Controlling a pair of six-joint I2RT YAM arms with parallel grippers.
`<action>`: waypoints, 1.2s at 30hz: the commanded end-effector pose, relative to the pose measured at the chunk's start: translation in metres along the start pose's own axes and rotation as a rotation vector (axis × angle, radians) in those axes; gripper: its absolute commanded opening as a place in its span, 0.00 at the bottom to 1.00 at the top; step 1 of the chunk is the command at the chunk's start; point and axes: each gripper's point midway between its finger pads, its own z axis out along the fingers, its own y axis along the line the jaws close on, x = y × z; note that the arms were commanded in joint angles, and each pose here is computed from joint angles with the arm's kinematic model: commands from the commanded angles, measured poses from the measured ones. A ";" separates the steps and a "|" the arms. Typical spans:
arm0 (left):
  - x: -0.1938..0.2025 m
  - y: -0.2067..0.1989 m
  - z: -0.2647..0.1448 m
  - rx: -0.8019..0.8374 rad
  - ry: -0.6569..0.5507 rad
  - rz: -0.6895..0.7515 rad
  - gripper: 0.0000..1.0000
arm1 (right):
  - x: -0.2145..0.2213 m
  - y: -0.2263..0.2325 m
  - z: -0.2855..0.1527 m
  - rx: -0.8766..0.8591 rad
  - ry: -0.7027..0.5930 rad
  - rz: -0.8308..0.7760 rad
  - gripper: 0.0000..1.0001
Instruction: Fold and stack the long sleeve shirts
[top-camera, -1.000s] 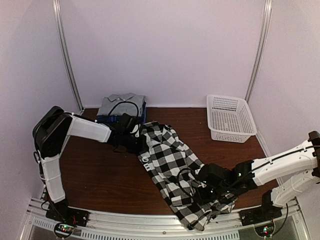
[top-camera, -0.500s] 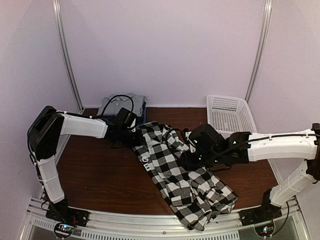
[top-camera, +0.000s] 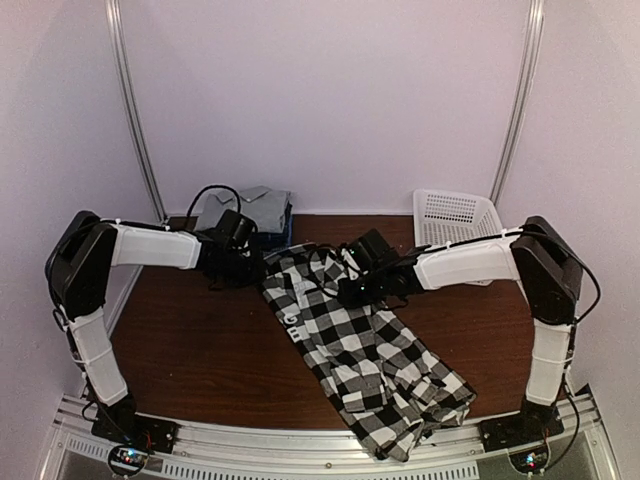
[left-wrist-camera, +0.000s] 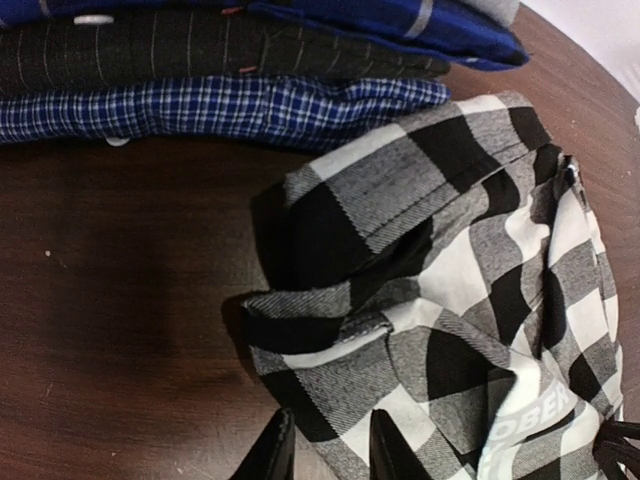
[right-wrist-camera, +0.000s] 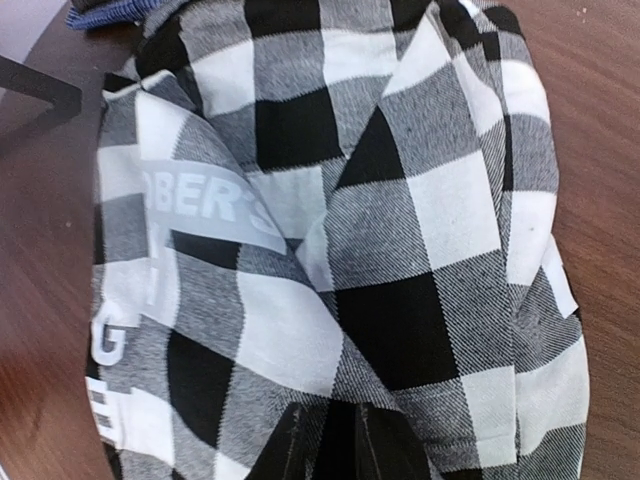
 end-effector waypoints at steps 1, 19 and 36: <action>0.009 0.013 0.021 -0.052 0.034 0.003 0.28 | -0.007 -0.008 0.014 -0.022 -0.018 0.002 0.19; -0.004 -0.075 0.083 0.098 0.074 0.145 0.28 | 0.025 -0.086 -0.013 0.164 -0.020 0.177 0.19; -0.098 -0.145 0.069 0.234 -0.032 0.254 0.32 | -0.008 -0.093 -0.067 0.204 -0.106 0.151 0.32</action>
